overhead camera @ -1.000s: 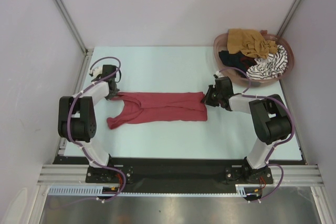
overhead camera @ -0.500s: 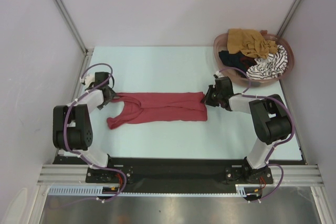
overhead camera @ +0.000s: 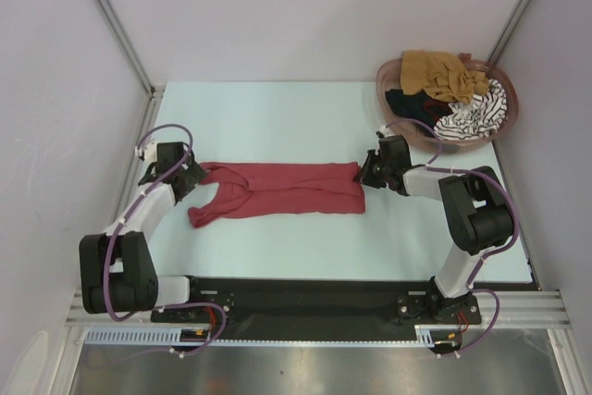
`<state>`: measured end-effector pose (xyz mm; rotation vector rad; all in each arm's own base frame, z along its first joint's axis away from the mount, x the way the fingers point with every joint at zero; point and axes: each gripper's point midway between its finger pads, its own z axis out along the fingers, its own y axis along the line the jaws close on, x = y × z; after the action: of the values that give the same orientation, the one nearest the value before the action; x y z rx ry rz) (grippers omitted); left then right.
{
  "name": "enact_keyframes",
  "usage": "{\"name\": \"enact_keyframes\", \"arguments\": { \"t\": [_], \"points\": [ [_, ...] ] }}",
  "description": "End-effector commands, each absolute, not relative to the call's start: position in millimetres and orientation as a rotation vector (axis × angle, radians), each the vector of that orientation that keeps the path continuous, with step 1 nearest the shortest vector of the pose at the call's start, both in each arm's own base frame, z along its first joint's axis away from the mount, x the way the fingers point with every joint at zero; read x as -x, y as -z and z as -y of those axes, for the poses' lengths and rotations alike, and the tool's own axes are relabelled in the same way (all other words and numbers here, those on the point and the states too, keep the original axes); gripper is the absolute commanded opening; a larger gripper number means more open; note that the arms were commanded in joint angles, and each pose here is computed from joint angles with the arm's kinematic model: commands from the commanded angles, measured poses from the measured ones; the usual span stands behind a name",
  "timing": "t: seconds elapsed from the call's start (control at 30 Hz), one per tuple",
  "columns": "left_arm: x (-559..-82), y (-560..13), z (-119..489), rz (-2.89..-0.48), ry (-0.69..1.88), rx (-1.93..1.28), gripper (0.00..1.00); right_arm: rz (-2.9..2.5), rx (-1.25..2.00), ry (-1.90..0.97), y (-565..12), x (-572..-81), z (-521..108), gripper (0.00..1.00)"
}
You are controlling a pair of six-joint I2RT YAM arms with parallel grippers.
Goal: Fold and stack the tank tops
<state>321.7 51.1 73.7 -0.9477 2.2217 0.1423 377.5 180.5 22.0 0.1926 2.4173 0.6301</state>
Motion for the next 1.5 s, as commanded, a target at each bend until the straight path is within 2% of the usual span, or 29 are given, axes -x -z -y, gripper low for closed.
{"name": "enact_keyframes", "arguments": {
  "t": [0.0,0.13,0.3,0.4,0.5,0.57,0.63,0.77,1.0,1.1,1.13,1.2,1.27,1.3,1.33,1.47],
  "points": [
    [-321,-85,-59,-2.184,-0.139,0.951,1.0,-2.473,-0.188,-0.657,-12,-364,-186,0.0],
    [-329,-91,-55,-2.195,-0.069,0.987,1.0,-2.474,-0.193,-0.656,-12,-364,-186,0.0],
    [-311,-96,-34,-2.141,0.094,0.962,1.0,-2.476,-0.19,-0.671,-12,-363,-187,0.0],
    [-291,-100,-35,-2.158,0.065,0.989,0.99,-2.477,-0.193,-0.679,-14,-364,-188,0.0],
    [-260,-95,-47,-2.166,-0.054,1.155,0.98,-2.472,-0.193,-0.677,-16,-364,-187,0.0],
    [-240,-84,-44,-2.232,-0.082,1.192,0.96,-2.466,-0.189,-0.68,-18,-365,-188,0.0],
    [-232,-73,-37,-2.285,-0.062,1.21,0.89,-2.467,-0.185,-0.686,-18,-365,-189,0.0],
    [-227,-52,-25,-2.353,-0.004,1.199,0.86,-2.469,-0.185,-0.695,-19,-365,-190,0.0],
    [-236,-37,-14,-2.283,0.122,1.234,0.63,-2.474,-0.183,-0.696,-18,-364,-190,0.0],
    [-241,-36,-13,-2.268,0.134,1.242,0.43,-2.477,-0.178,-0.704,-18,-363,-191,0.0],
    [-245,-38,-13,-2.253,0.145,1.239,0.33,-2.48,-0.178,-0.704,-17,-362,-191,0.0],
    [-247,-39,-14,-2.236,0.146,1.257,0.33,-2.479,-0.175,-0.706,-17,-362,-192,0.0],
    [-252,-44,-17,-2.204,0.144,1.253,0.26,-2.477,-0.175,-0.705,-18,-363,-192,0.0],
    [-253,-46,-18,-2.198,0.139,1.255,0.09,-2.479,-0.173,-0.705,-18,-363,-192,0.0],
    [-254,-49,-20,-2.189,0.135,1.251,0.02,-2.477,-0.173,-0.705,-18,-363,-191,0.0],
    [-259,-66,-34,-2.154,0.043,1.25,0.0,-2.478,-0.174,-0.707,-18,-363,-191,0.0]
  ]
}}
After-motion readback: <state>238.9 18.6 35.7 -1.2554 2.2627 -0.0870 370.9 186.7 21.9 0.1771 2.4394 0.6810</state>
